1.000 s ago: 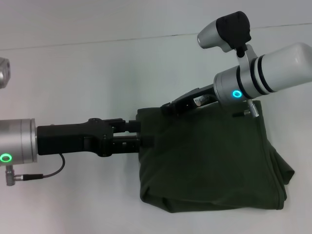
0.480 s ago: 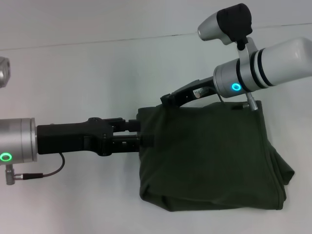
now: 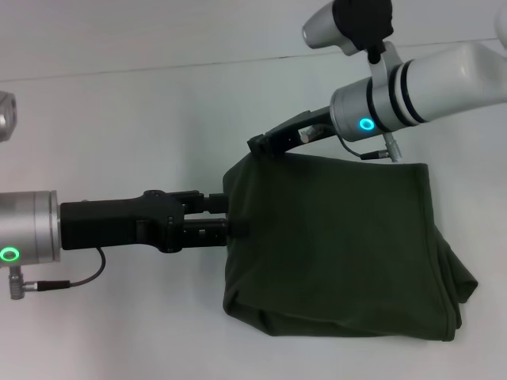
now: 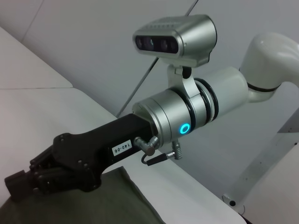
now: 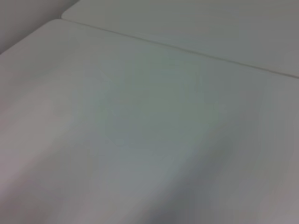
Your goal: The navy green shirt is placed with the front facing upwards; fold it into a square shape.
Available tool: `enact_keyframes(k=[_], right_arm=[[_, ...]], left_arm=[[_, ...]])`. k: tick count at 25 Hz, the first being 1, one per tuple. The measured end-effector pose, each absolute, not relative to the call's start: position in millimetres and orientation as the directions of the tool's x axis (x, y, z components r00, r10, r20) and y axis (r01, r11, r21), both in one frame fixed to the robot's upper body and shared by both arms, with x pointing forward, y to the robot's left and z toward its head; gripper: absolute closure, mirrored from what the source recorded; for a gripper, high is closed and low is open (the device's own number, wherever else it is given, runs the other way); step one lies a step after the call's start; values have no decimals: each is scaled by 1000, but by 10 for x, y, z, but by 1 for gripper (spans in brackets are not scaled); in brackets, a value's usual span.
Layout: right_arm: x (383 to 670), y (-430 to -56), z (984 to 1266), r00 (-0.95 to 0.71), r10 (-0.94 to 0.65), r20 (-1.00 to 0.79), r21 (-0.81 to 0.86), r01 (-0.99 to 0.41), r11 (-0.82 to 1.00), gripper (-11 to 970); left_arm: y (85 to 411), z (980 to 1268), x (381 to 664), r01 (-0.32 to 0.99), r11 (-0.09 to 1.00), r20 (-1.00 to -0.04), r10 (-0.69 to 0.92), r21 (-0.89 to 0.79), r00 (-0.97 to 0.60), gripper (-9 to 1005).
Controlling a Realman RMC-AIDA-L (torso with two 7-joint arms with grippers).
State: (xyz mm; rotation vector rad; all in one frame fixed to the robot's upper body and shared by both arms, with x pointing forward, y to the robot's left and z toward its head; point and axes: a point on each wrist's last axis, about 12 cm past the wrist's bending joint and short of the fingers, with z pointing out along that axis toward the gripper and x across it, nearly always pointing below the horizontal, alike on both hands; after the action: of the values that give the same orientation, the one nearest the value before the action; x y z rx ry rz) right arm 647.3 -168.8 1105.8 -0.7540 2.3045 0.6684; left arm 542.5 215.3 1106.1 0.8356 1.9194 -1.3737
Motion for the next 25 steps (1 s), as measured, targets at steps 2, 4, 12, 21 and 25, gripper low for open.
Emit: enact_keyframes(k=[2, 4, 12, 21, 25], right_arm=[[6477, -1670, 11055, -648, -344, -679, 265, -654, 709, 921], [6478, -1666, 11047, -649, -345, -678, 263, -653, 710, 918], [6473, -1704, 10996, -648, -337, -683, 247, -639, 729, 845], [6464, -1897, 10977, -618, -210, -758, 269, -589, 762, 645], [6320, -2090, 10980, -570, -96, -816, 336, -603, 724, 485]], left_arm=[[2153, 11061, 5425, 788, 257, -787, 135, -560, -603, 241], [2152, 11064, 5428, 788, 257, -787, 134, -559, -602, 241], [2162, 11065, 5444, 786, 269, -789, 125, -556, -601, 240], [2193, 11052, 5437, 781, 280, -788, 115, -559, -605, 241], [2263, 11034, 5411, 780, 293, -795, 93, -553, -599, 241]])
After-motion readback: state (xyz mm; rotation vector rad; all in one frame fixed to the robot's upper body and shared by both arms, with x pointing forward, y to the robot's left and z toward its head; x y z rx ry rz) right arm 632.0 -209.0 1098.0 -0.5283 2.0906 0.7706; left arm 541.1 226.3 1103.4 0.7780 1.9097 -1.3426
